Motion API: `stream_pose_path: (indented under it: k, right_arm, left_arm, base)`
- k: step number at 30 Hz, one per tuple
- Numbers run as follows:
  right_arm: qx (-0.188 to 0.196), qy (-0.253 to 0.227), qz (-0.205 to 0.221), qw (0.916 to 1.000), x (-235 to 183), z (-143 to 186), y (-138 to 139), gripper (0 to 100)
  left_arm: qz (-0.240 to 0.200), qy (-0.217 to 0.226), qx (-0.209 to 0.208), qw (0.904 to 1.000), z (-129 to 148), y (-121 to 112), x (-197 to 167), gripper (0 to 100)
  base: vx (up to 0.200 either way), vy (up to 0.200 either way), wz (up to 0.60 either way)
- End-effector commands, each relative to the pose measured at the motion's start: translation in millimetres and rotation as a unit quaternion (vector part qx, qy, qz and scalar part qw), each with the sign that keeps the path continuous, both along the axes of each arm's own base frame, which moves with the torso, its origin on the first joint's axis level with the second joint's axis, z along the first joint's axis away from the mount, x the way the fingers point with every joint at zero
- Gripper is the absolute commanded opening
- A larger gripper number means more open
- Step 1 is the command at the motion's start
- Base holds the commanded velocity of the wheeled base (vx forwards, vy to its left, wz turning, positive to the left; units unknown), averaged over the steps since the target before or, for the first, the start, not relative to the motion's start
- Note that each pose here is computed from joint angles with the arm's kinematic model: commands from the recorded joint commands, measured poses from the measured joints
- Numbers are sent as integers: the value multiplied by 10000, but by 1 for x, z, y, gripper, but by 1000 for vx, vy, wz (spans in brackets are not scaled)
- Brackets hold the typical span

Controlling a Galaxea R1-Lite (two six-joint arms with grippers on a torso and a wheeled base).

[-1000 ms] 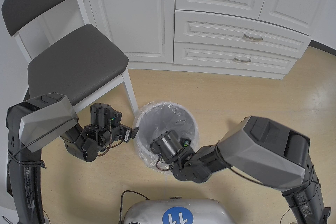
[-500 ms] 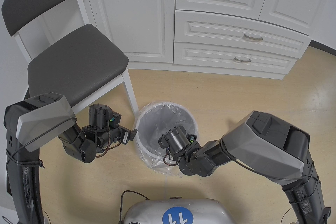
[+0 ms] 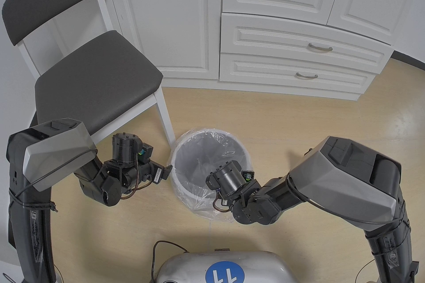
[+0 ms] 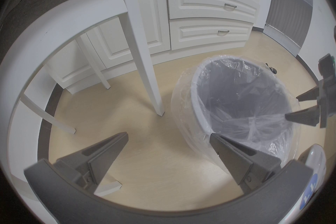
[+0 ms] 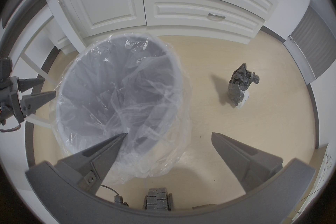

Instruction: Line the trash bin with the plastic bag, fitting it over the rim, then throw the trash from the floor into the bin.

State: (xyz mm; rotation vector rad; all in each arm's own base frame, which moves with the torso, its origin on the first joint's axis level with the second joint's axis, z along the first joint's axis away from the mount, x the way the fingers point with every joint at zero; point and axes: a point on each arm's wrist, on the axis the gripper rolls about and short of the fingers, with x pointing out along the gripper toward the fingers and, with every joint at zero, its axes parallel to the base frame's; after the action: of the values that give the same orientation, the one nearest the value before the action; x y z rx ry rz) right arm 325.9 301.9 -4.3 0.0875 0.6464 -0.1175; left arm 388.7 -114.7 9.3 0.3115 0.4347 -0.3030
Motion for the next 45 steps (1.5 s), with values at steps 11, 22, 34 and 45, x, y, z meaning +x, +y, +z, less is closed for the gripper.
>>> stream_pose_path:
  k: [11, 22, 34, 45]
  right_arm:
    - [-496, 235, 302, 9980, -20, -11, -3, 100]
    - [-384, 167, 312, 9986, -20, -12, 4, 100]
    - [-50, -172, 201, 9996, -10, 3, 4, 100]
    - [580, -793, 188, 9950, 0, 9, 14, 100]
  left_arm:
    - [0, 41, 21, 10000, -4, 0, 0, 100]
    - [0, 41, 21, 10000, -4, 0, 0, 100]
    - [-4, -22, -9, 10000, -4, -1, 2, 100]
    - [-128, -146, -75, 9998, 15, -3, -9, 100]
  base:
    - [0, 0, 0]
    - [0, 0, 0]
    - [0, 0, 0]
    - [0, 0, 0]
